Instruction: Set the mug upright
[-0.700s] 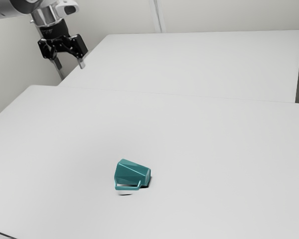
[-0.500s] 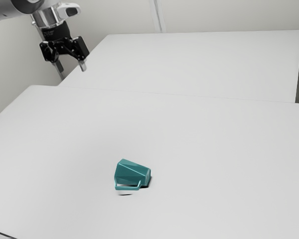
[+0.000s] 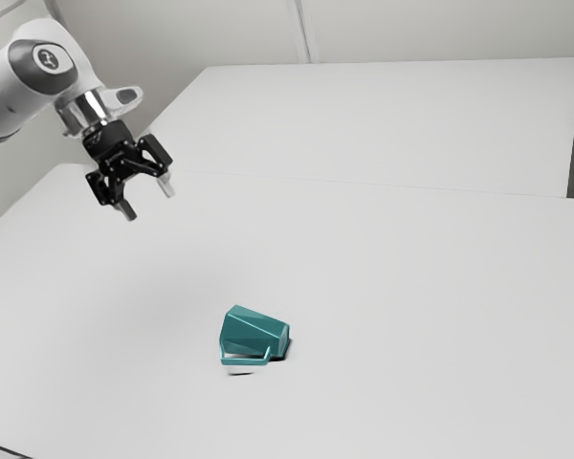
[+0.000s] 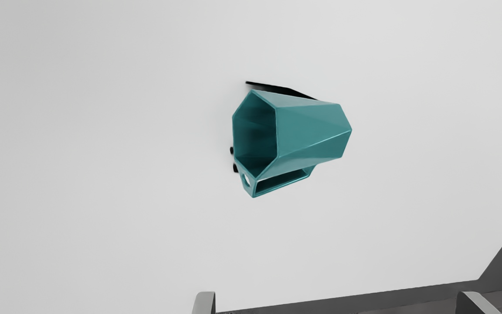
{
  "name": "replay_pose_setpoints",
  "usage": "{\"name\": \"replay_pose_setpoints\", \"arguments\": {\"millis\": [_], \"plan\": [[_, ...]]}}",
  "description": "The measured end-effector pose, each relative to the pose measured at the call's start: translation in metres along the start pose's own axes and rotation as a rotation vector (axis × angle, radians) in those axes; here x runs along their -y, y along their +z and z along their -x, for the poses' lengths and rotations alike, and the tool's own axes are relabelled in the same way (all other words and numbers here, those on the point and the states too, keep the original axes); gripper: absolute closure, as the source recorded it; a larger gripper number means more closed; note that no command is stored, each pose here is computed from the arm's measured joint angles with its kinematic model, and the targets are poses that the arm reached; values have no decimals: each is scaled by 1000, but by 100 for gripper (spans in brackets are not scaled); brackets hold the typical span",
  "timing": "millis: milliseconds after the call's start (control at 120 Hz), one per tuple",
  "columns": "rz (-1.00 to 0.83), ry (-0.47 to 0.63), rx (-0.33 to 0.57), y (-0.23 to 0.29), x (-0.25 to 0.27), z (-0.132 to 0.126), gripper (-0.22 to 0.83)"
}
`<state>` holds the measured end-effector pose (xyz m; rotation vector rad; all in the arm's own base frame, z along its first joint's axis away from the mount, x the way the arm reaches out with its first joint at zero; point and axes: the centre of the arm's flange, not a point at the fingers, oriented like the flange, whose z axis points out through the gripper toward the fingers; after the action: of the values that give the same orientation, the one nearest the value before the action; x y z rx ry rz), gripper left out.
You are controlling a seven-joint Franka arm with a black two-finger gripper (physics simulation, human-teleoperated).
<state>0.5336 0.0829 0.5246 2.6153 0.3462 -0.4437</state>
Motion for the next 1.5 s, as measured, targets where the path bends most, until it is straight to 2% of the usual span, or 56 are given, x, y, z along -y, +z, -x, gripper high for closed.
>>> {"name": "replay_pose_setpoints", "arguments": {"millis": [383, 750, 1050, 1500], "plan": [[216, -102, 93, 79, 43, 0, 0], [335, -143, 76, 135, 79, -7, 0], [403, -97, 40, 175, 89, -12, 0], [453, -1, -41, 199, 95, -20, 0]]}}
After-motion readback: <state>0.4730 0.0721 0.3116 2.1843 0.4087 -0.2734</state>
